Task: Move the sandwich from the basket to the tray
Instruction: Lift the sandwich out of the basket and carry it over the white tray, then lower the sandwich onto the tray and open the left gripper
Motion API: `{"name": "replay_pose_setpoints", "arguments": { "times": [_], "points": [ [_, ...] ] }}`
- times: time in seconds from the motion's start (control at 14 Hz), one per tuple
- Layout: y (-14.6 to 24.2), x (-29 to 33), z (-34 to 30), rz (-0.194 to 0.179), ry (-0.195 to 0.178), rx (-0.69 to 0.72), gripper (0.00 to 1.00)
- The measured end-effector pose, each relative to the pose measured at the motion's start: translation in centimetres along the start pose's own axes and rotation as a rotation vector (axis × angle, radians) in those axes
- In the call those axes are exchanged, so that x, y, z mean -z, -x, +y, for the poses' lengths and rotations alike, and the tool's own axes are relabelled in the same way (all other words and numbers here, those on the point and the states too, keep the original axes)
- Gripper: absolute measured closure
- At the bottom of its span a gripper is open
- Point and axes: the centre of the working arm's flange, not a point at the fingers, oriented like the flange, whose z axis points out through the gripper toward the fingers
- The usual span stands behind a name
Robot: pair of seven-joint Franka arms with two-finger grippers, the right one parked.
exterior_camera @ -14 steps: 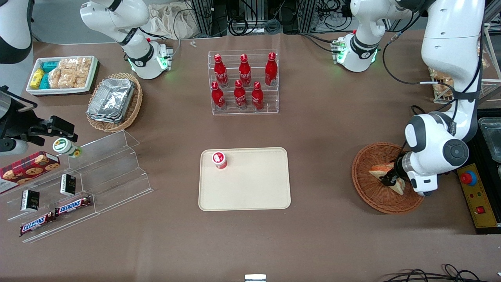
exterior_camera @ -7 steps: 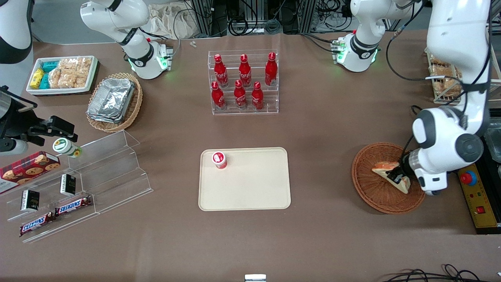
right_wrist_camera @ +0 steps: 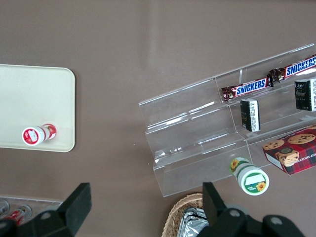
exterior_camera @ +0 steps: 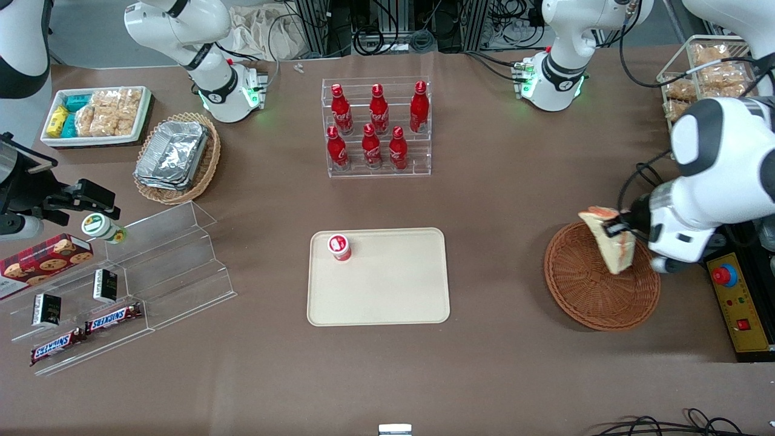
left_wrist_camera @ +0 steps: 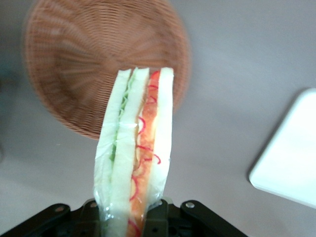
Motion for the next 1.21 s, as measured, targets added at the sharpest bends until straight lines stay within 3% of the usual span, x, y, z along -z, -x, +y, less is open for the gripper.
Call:
{"name": "replay_pose_setpoints", "arguments": {
  "times": [0.14, 0.29, 0.43, 0.57, 0.79, 1.0, 1.21],
  "points": [
    [2.3, -0.5, 5.3, 0.004, -0.005, -0.103, 0.79],
    [4.0, -1.6, 10.0, 0.016, 0.013, -0.184, 0.79],
    [5.6, -3.8, 15.3, 0.046, 0.028, -0.237, 0.79],
    [7.6, -7.2, 20.5, 0.095, 0.02, -0.29, 0.79],
    [9.0, -13.1, 26.1, 0.127, 0.013, -0.351, 0.79],
    [8.8, -19.4, 29.2, 0.154, -0.046, -0.351, 0.83],
    [8.7, -24.5, 30.6, 0.174, -0.07, -0.342, 0.83]
  ]
}}
